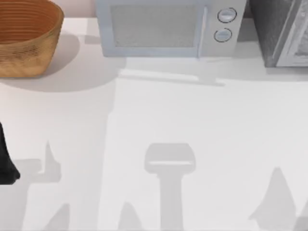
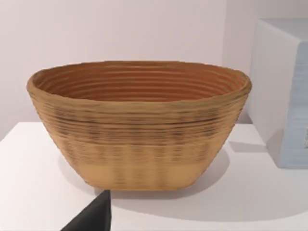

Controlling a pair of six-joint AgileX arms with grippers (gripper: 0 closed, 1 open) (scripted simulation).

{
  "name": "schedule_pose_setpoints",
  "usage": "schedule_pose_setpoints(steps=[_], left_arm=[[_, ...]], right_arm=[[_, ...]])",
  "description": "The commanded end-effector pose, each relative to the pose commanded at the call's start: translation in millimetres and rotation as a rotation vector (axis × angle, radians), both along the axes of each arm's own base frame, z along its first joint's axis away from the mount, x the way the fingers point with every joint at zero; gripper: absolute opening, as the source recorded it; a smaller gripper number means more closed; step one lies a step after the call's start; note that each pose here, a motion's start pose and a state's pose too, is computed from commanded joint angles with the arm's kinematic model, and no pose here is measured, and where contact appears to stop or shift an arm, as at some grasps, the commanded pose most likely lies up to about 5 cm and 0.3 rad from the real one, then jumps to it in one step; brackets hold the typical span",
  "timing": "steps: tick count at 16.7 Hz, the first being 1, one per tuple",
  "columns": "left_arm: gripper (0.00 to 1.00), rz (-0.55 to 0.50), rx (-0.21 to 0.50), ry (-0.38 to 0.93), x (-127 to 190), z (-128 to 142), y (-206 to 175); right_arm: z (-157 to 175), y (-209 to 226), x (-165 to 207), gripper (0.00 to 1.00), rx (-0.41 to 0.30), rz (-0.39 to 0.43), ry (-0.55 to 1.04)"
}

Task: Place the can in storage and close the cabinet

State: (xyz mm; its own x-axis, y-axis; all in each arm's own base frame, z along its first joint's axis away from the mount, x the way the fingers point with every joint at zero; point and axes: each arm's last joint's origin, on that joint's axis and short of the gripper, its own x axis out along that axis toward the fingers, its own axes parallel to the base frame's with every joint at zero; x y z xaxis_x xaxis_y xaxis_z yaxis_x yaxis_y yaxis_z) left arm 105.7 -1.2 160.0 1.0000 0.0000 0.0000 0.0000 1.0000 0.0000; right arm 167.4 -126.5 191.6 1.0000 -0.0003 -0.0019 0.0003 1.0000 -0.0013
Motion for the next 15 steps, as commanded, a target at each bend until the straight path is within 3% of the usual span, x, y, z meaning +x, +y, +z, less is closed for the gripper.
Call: schedule_pose_setpoints(steps=[7,15], left_arm=[[1.00,0.000,0.000,0.000,0.0,0.0,0.0],[1.00,0.000,0.000,0.000,0.0,0.0,0.0]], right_arm=[[-28.0,-68.6,-10.8,1.00,0.001,0.002,0.003],[-32.4,-73.6,-13.1,1.00,0.005,0.004,0.005]])
